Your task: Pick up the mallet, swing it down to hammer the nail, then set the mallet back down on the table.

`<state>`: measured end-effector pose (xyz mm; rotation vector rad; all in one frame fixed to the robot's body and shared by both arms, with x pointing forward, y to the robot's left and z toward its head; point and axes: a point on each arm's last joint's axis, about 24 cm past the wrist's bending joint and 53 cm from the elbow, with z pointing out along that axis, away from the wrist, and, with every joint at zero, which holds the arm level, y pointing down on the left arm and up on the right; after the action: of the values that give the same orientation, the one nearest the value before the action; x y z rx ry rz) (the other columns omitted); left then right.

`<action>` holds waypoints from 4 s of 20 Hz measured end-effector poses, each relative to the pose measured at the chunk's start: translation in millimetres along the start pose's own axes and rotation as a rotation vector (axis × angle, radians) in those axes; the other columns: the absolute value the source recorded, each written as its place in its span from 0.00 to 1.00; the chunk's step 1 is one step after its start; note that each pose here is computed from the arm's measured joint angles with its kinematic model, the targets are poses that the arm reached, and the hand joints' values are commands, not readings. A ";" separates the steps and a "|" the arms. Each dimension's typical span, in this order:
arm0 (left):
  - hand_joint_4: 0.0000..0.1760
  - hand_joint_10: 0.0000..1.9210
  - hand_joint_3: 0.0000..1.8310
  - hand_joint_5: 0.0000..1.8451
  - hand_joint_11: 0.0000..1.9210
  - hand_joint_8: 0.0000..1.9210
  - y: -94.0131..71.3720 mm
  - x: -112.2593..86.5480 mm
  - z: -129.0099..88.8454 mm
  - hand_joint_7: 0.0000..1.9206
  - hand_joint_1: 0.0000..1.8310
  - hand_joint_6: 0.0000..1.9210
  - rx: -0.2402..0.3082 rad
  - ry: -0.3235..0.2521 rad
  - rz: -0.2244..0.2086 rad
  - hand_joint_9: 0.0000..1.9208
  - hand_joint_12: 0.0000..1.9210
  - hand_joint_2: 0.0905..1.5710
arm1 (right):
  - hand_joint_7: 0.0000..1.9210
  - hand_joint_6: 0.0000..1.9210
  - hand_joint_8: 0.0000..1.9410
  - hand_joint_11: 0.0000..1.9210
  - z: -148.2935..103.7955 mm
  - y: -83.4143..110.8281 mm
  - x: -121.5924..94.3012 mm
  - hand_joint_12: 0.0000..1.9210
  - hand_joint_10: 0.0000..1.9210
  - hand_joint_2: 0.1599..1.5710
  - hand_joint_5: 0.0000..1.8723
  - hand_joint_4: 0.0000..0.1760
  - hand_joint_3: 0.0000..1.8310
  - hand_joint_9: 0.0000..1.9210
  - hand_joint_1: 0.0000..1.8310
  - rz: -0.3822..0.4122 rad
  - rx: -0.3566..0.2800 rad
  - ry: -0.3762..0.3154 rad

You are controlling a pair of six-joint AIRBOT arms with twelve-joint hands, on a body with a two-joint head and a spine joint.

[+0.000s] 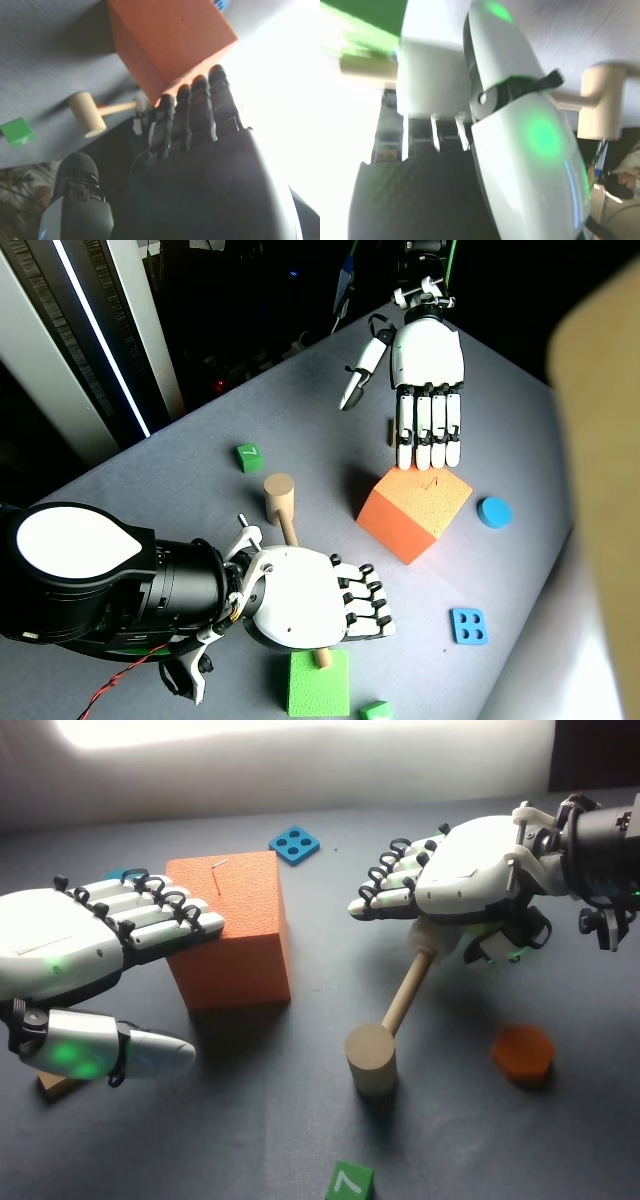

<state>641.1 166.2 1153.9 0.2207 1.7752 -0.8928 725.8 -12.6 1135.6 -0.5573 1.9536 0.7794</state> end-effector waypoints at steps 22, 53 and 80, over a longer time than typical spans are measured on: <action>0.00 0.00 0.00 0.05 0.03 0.00 -1.2 6.5 -0.2 0.03 0.00 0.00 0.001 0.022 -0.038 0.02 0.02 0.69 | 0.00 0.00 0.00 0.00 9.6 -11.7 10.3 0.00 0.00 0.61 0.03 0.00 0.00 0.00 0.65 0.009 0.043 0.000; 0.00 0.01 0.00 0.06 0.03 0.01 -1.2 7.8 -0.2 0.05 0.00 0.01 0.000 0.027 -0.033 0.04 0.02 0.70 | 0.35 0.02 0.03 0.00 10.3 -12.3 10.1 0.69 0.22 0.57 0.34 0.00 0.00 0.25 0.61 0.006 0.047 -0.004; 0.00 0.01 0.00 0.09 0.06 0.01 -1.8 7.3 -0.2 0.08 0.00 0.00 0.003 0.025 -0.032 0.08 0.03 0.69 | 0.66 1.00 1.00 0.85 2.8 -2.8 14.6 1.00 1.00 0.86 0.58 0.00 0.01 0.73 0.43 0.036 0.017 0.014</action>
<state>637.1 163.0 1148.4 0.2069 1.8054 -0.9193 722.6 -13.5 1120.9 -0.5200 1.9862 0.7823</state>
